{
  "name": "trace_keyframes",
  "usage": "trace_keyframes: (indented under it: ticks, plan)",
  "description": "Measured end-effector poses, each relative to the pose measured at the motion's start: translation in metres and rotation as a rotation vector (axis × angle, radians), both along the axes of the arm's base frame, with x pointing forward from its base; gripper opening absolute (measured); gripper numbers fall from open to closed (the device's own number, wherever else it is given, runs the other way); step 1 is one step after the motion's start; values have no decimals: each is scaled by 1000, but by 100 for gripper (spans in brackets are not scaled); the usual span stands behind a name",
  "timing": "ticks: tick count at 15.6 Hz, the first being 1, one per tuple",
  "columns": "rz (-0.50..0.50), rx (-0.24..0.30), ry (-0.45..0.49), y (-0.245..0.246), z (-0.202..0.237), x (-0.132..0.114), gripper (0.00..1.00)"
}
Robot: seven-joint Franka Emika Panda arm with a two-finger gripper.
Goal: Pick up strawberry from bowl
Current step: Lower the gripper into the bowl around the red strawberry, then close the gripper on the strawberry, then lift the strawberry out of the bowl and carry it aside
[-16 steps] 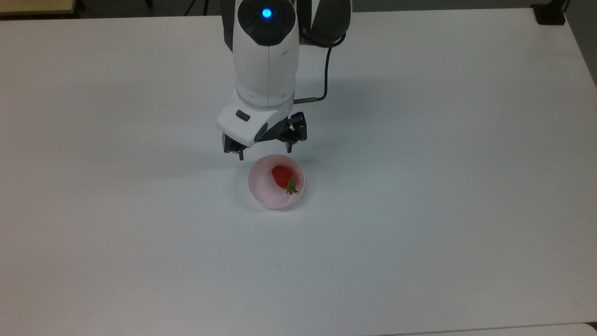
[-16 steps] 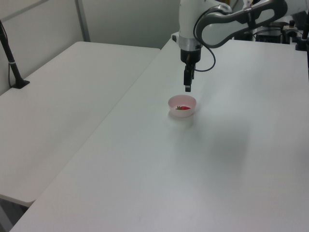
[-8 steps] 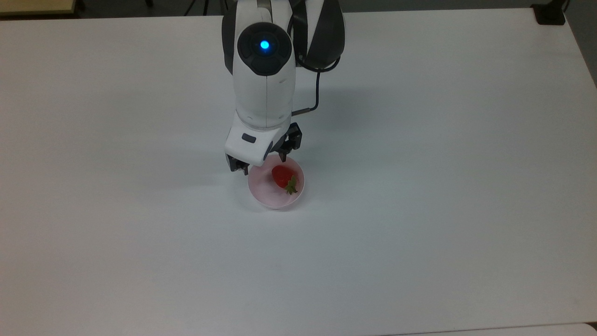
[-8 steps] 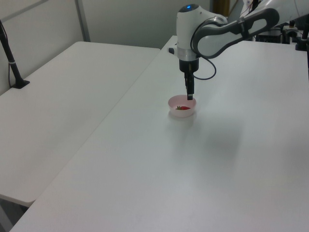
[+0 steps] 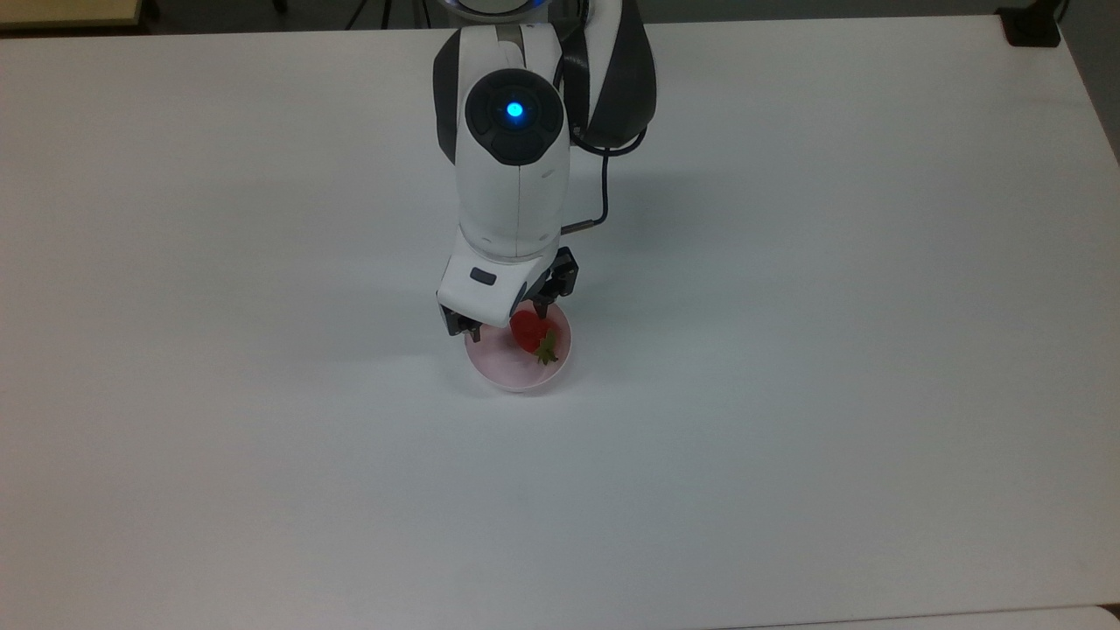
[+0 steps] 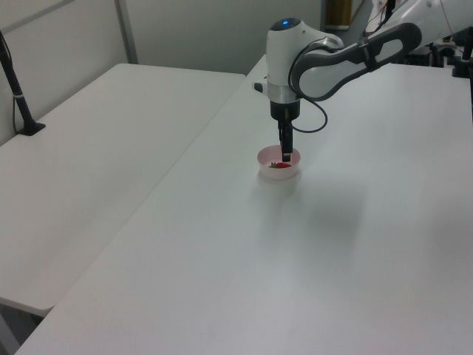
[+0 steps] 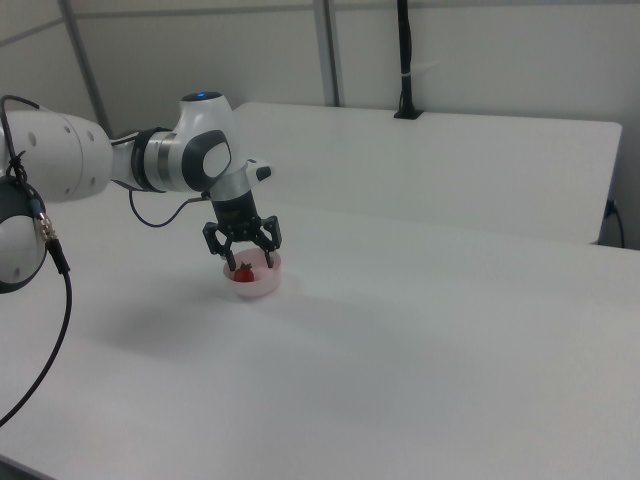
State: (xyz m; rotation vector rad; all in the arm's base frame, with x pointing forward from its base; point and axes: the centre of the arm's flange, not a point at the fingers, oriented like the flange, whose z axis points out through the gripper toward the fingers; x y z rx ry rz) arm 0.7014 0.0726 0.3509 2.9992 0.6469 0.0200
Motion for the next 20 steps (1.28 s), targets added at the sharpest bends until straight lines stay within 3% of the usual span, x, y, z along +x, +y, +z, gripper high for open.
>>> trace_keyframes:
  ticks: [11,14,18,20]
  plan:
    - [-6,3,-9,12,-22,4,73]
    - [-4,2,-1,13,-28,3,63]
    - [-3,0,7,14,-34,3,59]
    - [-4,1,6,14,-33,4,45]
